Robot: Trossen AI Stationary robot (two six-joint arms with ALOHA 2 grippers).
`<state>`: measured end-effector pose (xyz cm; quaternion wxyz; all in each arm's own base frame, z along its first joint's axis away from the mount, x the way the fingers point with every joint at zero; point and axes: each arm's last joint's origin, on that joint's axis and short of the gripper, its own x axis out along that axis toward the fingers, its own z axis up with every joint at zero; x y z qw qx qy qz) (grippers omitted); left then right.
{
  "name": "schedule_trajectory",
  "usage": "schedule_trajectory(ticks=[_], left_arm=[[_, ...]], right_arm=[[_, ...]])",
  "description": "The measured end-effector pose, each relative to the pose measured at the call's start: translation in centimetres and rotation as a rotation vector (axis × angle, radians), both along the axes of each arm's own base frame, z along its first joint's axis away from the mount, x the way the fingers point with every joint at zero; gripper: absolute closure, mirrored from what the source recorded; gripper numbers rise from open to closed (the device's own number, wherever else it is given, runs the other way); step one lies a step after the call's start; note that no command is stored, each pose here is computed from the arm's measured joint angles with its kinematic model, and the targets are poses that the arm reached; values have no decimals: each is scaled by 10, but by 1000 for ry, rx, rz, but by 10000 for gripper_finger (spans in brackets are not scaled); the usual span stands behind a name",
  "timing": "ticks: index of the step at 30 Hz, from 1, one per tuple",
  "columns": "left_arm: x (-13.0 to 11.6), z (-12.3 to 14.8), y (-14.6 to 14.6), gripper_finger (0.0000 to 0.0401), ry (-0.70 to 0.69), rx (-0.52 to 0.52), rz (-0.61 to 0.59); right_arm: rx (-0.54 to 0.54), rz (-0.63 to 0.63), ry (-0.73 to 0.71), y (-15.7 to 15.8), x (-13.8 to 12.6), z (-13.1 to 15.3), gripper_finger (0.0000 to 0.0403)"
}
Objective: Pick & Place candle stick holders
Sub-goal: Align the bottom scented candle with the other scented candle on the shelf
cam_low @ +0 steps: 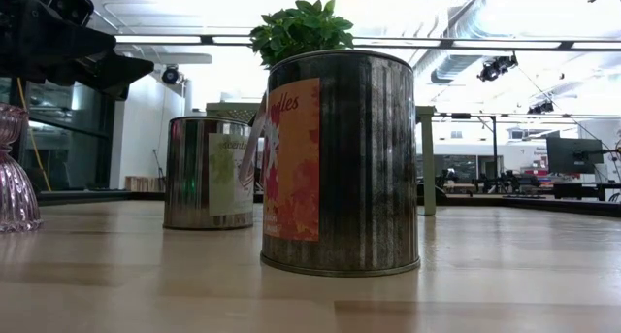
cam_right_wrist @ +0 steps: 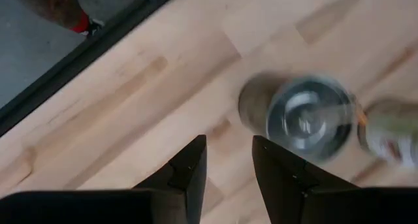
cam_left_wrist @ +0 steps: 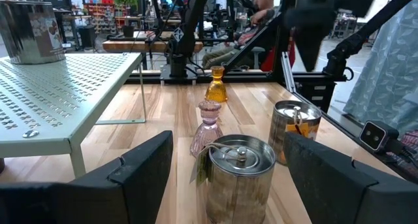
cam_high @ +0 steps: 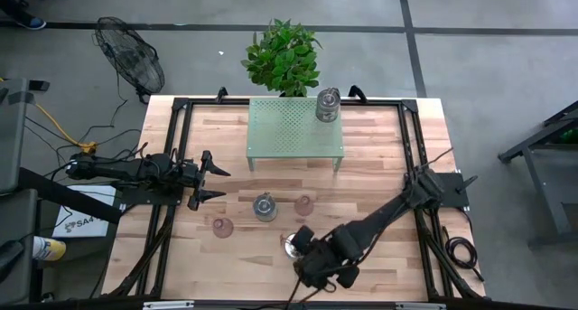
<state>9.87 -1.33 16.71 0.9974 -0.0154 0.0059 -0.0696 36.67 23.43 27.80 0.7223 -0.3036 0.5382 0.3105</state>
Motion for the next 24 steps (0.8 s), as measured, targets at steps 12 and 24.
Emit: schedule_trajectory(ticks=[12, 24], left_arm=[[0, 0, 0, 114, 0, 0, 0], [0, 0, 0, 114, 0, 0, 0]], right_arm=[[-16, -5, -3, -1, 24, -33, 284], [-31, -37, 7, -12, 34, -42, 284]])
